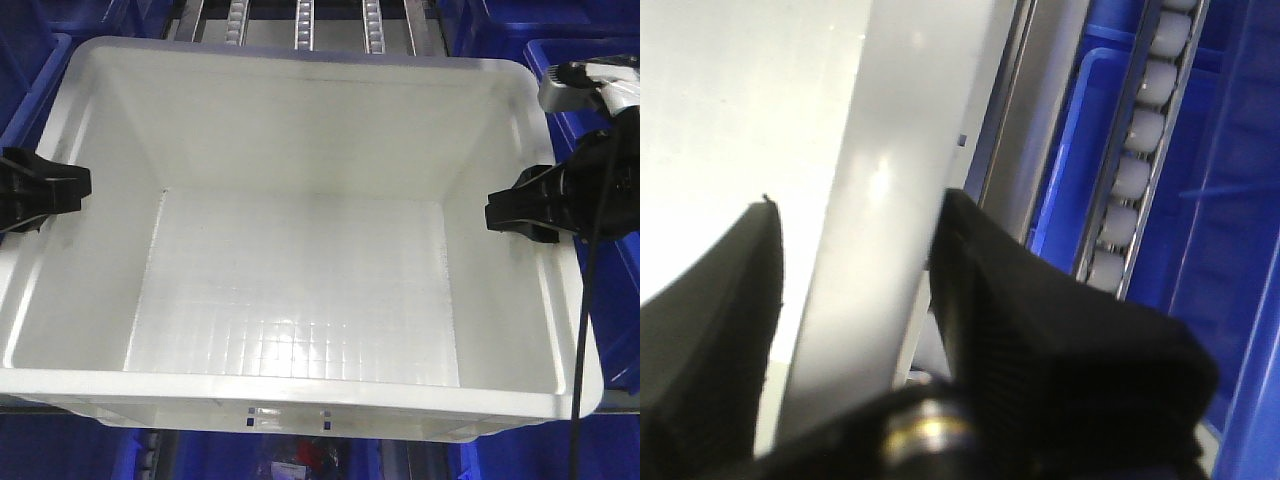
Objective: Move bin from left to right shelf
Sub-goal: 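Hold the tote with both grippers while the base turns away from the shelf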
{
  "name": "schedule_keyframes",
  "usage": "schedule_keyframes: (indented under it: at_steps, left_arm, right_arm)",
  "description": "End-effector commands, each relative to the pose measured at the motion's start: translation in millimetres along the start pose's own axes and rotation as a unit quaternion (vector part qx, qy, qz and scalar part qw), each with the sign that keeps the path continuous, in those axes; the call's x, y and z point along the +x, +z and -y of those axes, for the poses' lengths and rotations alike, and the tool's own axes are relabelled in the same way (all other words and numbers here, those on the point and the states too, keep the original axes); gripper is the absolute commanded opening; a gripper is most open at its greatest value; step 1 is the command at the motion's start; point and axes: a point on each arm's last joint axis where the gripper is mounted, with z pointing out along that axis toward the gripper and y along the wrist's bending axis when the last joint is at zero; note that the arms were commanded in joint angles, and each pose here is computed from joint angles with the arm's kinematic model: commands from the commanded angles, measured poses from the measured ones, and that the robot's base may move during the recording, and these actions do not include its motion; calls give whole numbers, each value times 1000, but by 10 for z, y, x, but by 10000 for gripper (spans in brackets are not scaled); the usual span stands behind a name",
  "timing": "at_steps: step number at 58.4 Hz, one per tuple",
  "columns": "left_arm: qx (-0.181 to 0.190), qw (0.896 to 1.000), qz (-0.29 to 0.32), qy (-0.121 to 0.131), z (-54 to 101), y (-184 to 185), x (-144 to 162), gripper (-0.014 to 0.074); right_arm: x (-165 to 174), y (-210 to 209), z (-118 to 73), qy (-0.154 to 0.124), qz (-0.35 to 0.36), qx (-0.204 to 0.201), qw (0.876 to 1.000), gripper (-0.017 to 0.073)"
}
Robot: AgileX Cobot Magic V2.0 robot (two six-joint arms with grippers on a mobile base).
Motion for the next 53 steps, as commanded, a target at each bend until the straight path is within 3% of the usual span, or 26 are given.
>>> schedule_keyframes:
  at_steps: [1,53]
  left_arm:
    - [37,996,81,-25,131,-183,-190,-6]
    - [37,996,79,-25,132,-183,-187,-6]
  right_arm:
    - [-182,-224,-127,0,95,-32,995,-4]
    - [-181,-224,-127,0,94,-32,995,-4]
